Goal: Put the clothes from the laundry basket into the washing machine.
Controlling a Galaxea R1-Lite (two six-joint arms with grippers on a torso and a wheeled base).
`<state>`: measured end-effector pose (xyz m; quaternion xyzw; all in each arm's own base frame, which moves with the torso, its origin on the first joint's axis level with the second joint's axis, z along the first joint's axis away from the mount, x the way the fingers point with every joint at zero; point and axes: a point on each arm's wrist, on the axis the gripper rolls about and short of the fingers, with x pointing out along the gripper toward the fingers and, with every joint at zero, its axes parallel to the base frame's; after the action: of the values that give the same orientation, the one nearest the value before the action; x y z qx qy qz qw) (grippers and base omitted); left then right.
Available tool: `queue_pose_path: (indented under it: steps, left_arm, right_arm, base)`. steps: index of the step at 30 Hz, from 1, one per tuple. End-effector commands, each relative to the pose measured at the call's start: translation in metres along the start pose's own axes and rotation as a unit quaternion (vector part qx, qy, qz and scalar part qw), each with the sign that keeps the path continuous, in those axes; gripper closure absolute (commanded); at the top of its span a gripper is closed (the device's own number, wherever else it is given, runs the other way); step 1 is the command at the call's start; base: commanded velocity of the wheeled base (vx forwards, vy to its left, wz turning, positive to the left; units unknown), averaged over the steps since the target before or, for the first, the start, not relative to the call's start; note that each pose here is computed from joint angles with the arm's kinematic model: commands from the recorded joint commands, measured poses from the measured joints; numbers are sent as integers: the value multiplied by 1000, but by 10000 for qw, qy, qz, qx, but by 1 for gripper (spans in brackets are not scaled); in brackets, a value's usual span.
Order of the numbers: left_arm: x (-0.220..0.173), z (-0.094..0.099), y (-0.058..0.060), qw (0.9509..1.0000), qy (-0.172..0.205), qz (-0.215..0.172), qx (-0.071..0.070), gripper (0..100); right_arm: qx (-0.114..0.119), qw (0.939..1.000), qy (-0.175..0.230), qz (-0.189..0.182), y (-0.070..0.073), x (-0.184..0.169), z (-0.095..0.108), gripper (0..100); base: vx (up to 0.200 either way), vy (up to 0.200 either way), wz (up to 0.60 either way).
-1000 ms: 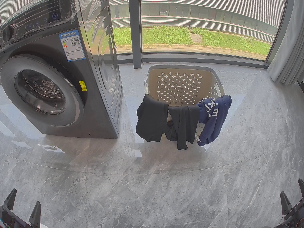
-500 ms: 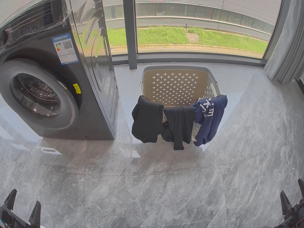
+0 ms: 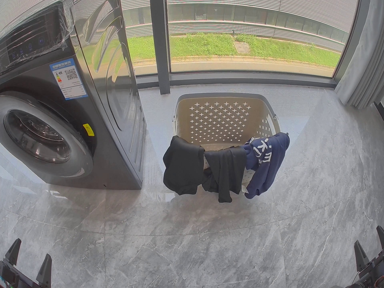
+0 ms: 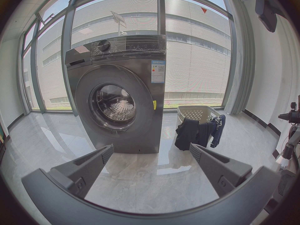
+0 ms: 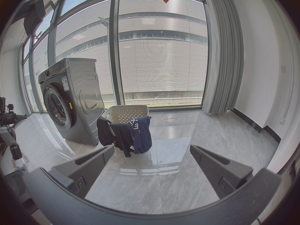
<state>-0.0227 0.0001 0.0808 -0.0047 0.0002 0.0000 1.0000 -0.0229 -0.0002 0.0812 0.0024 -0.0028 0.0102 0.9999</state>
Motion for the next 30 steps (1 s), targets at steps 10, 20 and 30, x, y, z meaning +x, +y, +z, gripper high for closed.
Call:
queue_pose_path:
  steps: [10, 20, 30]
  left_arm:
    - [0, -5, 0, 10000, 21, 8, 1, 0]
    - [0, -5, 0, 10000, 21, -15, 39, 0]
    - [0, -5, 0, 10000, 13, -8, 1, 0]
  right_arm:
    - [0, 10000, 6, 5, 0, 0, -5, 0]
    - [0, 10000, 6, 5, 0, 0, -5, 0]
    - [0, 10000, 6, 5, 0, 0, -5, 0]
  base:
    - [0, -180, 0]
    - [0, -120, 0]
    - [100, 0, 0]
